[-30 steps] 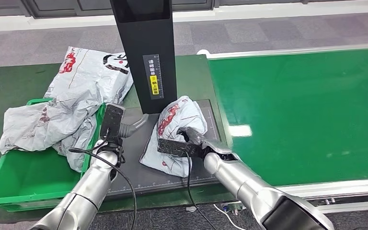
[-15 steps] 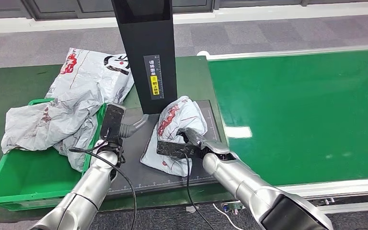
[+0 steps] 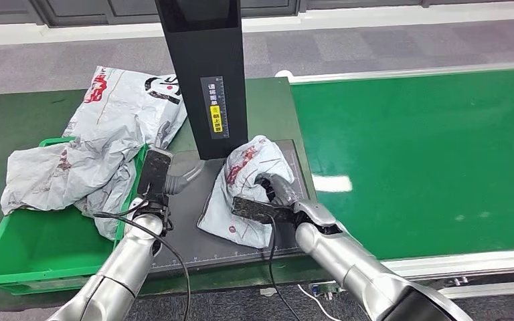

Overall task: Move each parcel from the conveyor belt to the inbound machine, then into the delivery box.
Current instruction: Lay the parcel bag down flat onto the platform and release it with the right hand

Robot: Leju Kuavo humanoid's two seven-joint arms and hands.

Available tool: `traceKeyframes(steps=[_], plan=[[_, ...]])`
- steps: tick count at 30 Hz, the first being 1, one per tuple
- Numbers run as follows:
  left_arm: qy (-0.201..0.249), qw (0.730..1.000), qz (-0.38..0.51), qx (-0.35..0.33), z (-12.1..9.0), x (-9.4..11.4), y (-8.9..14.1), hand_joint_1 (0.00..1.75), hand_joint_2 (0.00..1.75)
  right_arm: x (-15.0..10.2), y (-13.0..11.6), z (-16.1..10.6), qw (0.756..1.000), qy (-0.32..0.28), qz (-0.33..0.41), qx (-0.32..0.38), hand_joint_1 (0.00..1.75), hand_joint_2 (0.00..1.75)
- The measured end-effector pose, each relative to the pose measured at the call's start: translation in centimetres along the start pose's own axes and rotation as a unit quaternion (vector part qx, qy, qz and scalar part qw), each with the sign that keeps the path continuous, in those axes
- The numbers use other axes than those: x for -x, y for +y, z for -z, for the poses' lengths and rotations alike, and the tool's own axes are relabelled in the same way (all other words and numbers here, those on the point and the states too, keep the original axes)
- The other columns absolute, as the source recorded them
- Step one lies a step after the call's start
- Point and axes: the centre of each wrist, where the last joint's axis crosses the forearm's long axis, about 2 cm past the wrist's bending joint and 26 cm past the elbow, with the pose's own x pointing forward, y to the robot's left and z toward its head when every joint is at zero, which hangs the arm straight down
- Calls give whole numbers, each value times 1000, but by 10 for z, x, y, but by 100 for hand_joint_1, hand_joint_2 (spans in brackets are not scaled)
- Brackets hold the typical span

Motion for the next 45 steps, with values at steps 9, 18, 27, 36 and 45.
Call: traceKeyframes(steps=[9, 18, 27, 36, 45], plan=[[-29, 999, 23, 26, -2, -9, -19, 0, 175, -13, -65, -11, 947, -92, 120, 283, 0, 175], [-40, 999, 8, 33, 5, -14, -28, 0, 175, 9, -78, -18, 926, -82, 176, 325, 0, 175], [-35, 999, 9, 36, 4, -12, -28, 0, 175, 12, -80, -19, 923, -74, 184, 331, 0, 175], [-35, 999, 9, 37, 4, -12, -29, 0, 175, 13, -80, -19, 922, -73, 186, 332, 0, 175], [-36, 998, 9, 41, 4, -12, -29, 0, 175, 13, -78, -20, 921, -72, 193, 330, 0, 175]])
